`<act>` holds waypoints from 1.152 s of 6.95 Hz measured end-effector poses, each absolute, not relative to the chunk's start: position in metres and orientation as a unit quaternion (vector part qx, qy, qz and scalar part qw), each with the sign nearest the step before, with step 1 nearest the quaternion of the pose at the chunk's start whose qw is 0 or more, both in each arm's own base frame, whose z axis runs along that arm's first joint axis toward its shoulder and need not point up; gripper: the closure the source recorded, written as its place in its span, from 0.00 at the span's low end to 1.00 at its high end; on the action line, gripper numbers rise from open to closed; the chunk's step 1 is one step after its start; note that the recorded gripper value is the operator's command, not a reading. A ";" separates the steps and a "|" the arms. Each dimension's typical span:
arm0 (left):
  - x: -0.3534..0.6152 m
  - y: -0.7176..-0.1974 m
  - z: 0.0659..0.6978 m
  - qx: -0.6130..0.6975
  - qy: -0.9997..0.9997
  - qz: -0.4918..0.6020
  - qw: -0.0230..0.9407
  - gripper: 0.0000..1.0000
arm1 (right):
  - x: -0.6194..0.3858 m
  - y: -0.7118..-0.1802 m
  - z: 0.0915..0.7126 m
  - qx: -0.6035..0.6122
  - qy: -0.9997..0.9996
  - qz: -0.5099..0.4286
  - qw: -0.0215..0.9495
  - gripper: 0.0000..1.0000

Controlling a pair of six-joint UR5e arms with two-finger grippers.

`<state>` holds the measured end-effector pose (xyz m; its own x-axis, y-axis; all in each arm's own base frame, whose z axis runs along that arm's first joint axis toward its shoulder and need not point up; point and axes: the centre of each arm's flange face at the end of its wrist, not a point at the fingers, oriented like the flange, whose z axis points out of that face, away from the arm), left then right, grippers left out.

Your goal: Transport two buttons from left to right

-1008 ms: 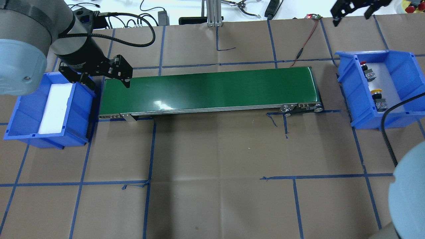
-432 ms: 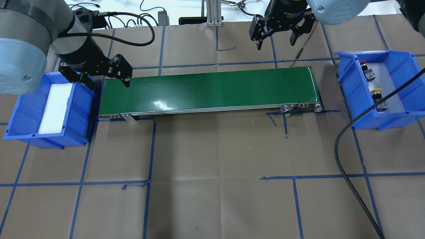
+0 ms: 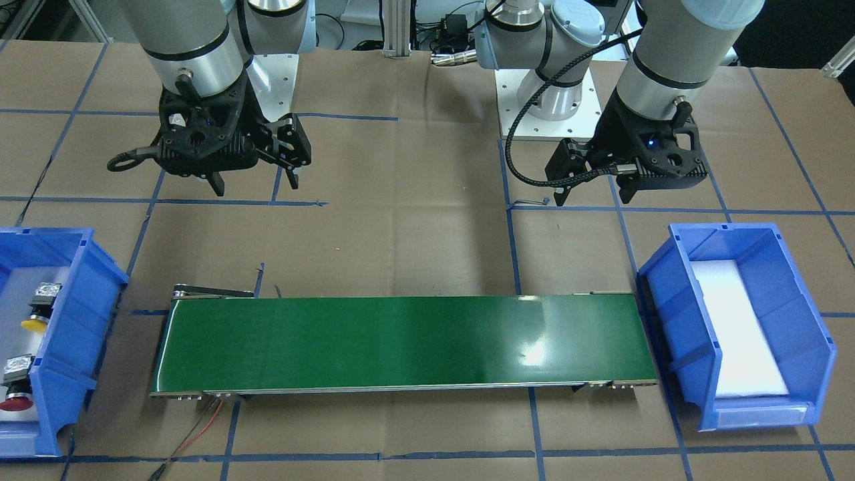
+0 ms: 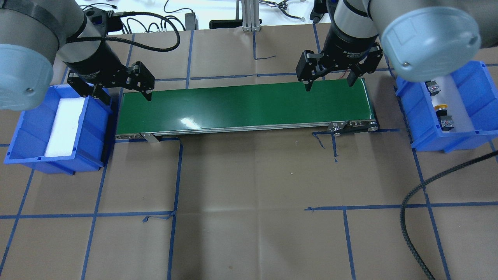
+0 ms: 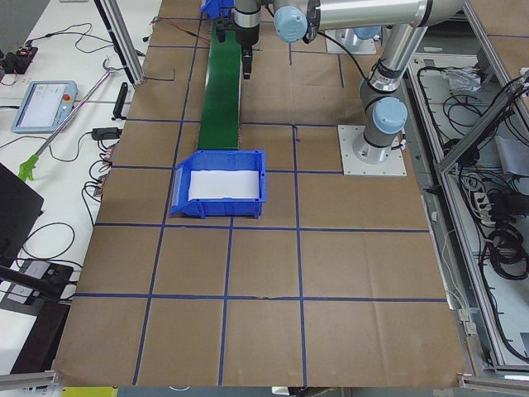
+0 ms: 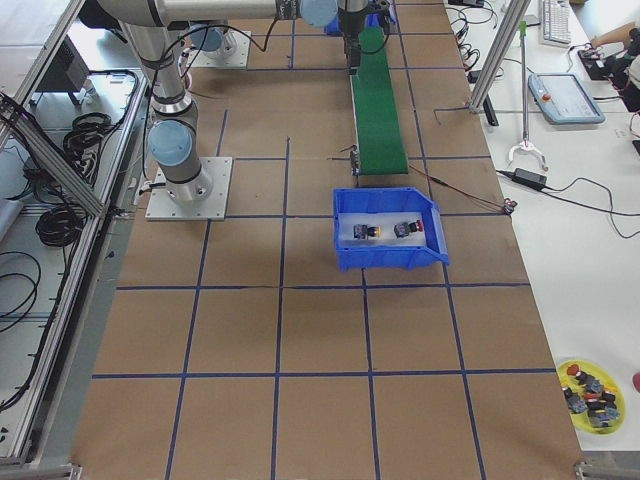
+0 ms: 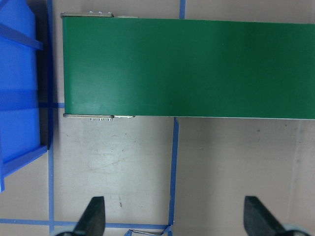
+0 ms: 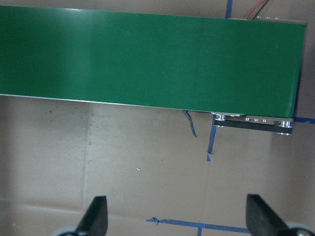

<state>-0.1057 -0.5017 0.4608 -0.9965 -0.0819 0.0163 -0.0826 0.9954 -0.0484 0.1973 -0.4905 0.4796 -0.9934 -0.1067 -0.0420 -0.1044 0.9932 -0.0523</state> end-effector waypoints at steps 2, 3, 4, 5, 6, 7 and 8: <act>-0.106 -0.503 0.466 0.051 -0.998 0.026 0.007 0.00 | 0.185 -0.463 0.495 -0.043 0.999 -0.009 0.020 0.01; -0.106 -0.503 0.468 0.051 -0.998 0.027 0.006 0.00 | 0.177 -0.457 0.502 -0.037 0.999 -0.008 0.021 0.00; -0.106 -0.503 0.468 0.052 -0.998 0.026 0.006 0.00 | 0.169 -0.457 0.504 -0.030 0.999 -0.008 0.022 0.00; -0.106 -0.503 0.468 0.052 -0.998 0.026 0.005 0.00 | 0.162 -0.458 0.506 -0.024 0.999 -0.009 0.023 0.00; -0.106 -0.503 0.468 0.052 -0.998 0.025 0.005 0.00 | 0.159 -0.459 0.507 -0.021 0.999 -0.010 0.023 0.00; -0.106 -0.503 0.468 0.052 -0.998 0.024 0.004 0.00 | 0.159 -0.459 0.507 -0.021 0.999 -0.010 0.023 0.00; -0.106 -0.502 0.468 0.052 -0.998 0.023 0.004 0.00 | 0.159 -0.459 0.509 -0.021 0.999 -0.011 0.023 0.00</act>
